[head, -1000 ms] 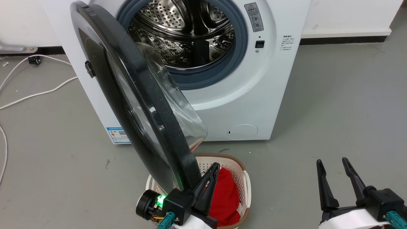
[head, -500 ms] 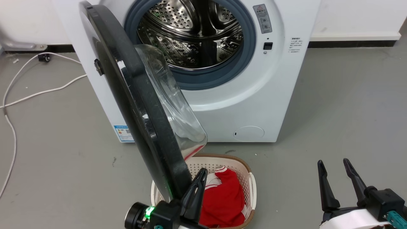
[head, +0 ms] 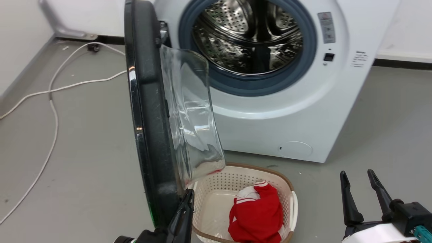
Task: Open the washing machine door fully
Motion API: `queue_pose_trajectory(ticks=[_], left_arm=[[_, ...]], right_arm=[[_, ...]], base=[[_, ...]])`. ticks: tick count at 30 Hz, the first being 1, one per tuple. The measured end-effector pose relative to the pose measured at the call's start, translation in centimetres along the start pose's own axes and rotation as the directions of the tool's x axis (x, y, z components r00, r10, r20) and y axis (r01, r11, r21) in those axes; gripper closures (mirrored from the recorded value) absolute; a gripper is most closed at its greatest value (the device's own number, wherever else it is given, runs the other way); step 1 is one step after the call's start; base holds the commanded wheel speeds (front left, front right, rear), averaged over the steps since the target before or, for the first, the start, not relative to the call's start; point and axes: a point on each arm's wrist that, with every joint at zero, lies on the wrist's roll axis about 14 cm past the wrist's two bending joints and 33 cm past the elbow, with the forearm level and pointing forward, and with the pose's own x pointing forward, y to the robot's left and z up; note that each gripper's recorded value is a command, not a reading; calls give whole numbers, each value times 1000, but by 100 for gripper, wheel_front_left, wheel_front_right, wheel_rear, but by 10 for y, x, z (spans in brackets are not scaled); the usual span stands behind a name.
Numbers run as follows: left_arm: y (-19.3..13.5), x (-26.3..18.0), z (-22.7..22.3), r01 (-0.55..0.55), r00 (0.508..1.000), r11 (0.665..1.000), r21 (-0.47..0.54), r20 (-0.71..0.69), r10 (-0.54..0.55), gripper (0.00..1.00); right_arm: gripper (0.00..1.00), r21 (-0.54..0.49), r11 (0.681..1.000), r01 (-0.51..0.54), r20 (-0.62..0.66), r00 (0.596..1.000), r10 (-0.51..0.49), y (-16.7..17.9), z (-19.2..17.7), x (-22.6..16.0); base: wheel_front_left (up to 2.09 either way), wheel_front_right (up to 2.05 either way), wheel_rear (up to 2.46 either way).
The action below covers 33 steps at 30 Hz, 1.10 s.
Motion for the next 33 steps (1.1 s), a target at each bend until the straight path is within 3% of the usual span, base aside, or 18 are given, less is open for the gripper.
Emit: queue_pose_trajectory(ticks=[8,17,33], left_arm=[[57,-23,6,-189,982,981,40,11,188,100],[127,-39,15,-386,922,921,52,39,385,100],[231,-32,38,-547,836,818,176,83,542,100]], right_arm=[[0,8,995,-103,-13,995,103,32,-4,17],[0,8,991,-133,-19,991,133,41,-6,22],[0,7,995,-104,-55,993,104,30,-17,29]], base=[[0,0,0],[0,0,0],[0,0,0]])
